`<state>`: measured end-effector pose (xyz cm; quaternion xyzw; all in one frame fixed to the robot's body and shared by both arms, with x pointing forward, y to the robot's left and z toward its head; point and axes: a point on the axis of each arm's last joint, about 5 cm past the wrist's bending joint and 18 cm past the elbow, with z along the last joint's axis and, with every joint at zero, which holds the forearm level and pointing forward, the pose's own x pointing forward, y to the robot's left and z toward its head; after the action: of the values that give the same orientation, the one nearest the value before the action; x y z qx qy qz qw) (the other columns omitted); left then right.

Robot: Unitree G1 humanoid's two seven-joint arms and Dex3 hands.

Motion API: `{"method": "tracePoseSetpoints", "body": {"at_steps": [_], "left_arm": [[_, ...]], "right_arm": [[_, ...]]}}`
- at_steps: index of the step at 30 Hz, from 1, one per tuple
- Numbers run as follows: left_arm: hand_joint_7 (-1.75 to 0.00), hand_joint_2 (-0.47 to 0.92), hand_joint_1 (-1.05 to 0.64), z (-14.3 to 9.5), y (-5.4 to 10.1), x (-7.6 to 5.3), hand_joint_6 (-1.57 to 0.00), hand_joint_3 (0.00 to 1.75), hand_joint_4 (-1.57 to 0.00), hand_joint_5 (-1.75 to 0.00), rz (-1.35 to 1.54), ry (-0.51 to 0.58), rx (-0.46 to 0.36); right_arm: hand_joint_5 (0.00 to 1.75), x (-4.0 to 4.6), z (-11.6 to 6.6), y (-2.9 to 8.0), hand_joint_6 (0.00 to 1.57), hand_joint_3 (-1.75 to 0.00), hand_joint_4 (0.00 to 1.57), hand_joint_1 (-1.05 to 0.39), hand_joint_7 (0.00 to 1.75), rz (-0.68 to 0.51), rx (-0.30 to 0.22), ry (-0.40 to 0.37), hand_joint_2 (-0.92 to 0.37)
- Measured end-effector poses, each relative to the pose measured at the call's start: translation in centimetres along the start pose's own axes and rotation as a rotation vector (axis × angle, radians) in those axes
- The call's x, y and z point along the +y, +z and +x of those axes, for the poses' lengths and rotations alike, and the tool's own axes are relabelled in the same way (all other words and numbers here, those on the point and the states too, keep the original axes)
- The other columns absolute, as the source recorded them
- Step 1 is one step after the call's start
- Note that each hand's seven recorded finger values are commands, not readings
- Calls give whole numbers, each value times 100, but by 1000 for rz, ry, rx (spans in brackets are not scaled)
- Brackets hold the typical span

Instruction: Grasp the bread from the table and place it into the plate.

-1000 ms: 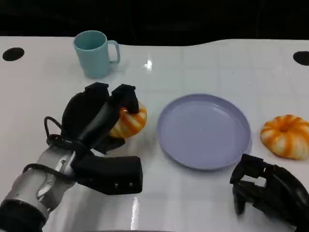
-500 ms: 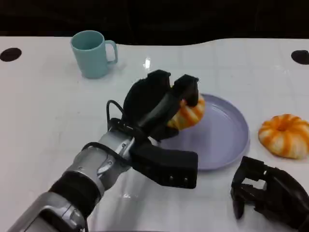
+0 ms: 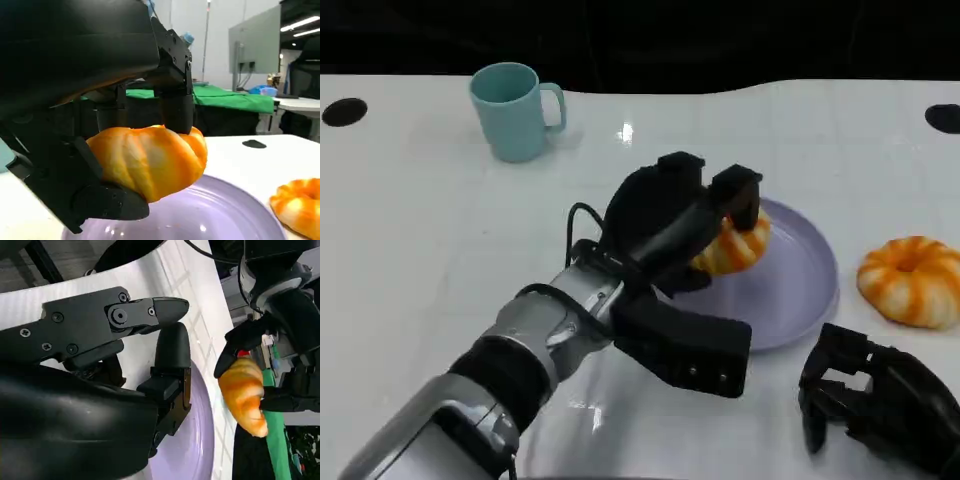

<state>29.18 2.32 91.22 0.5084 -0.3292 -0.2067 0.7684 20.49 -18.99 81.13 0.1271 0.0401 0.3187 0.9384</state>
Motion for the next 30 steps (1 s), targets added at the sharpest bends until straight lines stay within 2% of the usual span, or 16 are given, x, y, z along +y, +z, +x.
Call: {"method": "tracePoseSetpoints", "body": {"at_steps": [6, 7, 9, 10, 11, 13, 15, 17, 18, 20, 21, 23, 24, 26, 29, 30], "left_arm": [[-149, 65, -28, 13, 25, -37, -73, 93, -84, -175, 1, -25, -1], [-135, 68, -31, 13, 26, -40, -73, 86, -84, -175, 1, -27, -2], [-127, 69, -32, 31, 52, -66, -74, 81, -83, -175, -4, -50, 3], [-92, 75, -38, 38, 61, -81, -79, 58, -73, -155, -7, -66, 10], [-92, 75, -38, 56, 81, -94, -79, 58, -73, -155, -11, -96, 18], [-63, 79, -39, 108, 137, -104, -76, 48, -71, -130, -16, -162, 23], [-27, 88, -43, 143, 164, -97, -67, 34, -59, -114, -26, -213, 31], [-12, 91, -48, 166, 175, -83, -58, 34, -47, -98, -20, -244, 25], [-6, 92, -54, 174, 171, -74, -48, 34, -33, -83, -12, -264, 28], [-3, 92, -57, 184, 157, -59, -43, 35, -27, -74, 2, -309, 42], [-1, 92, -67, 186, 149, -53, -33, 38, -12, -73, 6, -327, 50], [-1, 92, -76, 184, 135, -49, -24, 43, -3, -66, 15, -352, 64], [-1, 92, -78, 183, 131, -49, -22, 44, -1, -64, 20, -359, 70], [-1, 92, -85, 184, 128, -48, -16, 50, 0, -44, 28, -373, 78], [-2, 92, -87, 187, 127, -44, -15, 52, 0, -38, 31, -390, 85], [-1, 92, -91, 189, 128, -43, -14, 56, 0, -28, 32, -394, 86]], "right_arm": [[175, -1, 8, 5, 69, -21, 71, -57, 144, 6, 6, -3, -92], [175, 0, 9, 6, 69, -21, 71, -56, 144, 6, 7, -3, -92], [175, -5, 10, 7, 69, -21, 72, -55, 144, 13, 9, 0, -92], [175, -8, 13, 6, 68, -20, 74, -57, 152, 17, 10, 2, -92], [175, -8, 16, 8, 68, -20, 74, -57, 152, 17, 12, 1, -92], [175, -3, 24, 15, 67, -21, 74, -56, 152, 7, 16, -7, -92], [175, 7, 42, 32, 67, -21, 73, -57, 152, -13, 23, -10, -92], [175, 13, 44, 37, 68, -21, 73, -58, 152, -20, 28, -13, -92], [175, 16, 48, 42, 68, -20, 73, -59, 151, -22, 30, -17, -92], [175, 22, 53, 49, 68, -20, 73, -59, 151, -22, 35, -24, -92], [175, 25, 53, 51, 69, -20, 74, -58, 147, -21, 37, -27, -92], [175, 28, 52, 53, 70, -21, 74, -58, 145, -18, 39, -29, -92], [175, 29, 51, 54, 70, -21, 74, -58, 145, -19, 39, -29, -92], [175, 31, 50, 56, 70, -21, 73, -58, 143, -18, 40, -29, -92], [175, 31, 50, 56, 71, -21, 73, -58, 143, -18, 40, -27, -92], [175, 31, 50, 56, 71, -21, 74, -59, 143, -18, 40, -27, -92]]}}
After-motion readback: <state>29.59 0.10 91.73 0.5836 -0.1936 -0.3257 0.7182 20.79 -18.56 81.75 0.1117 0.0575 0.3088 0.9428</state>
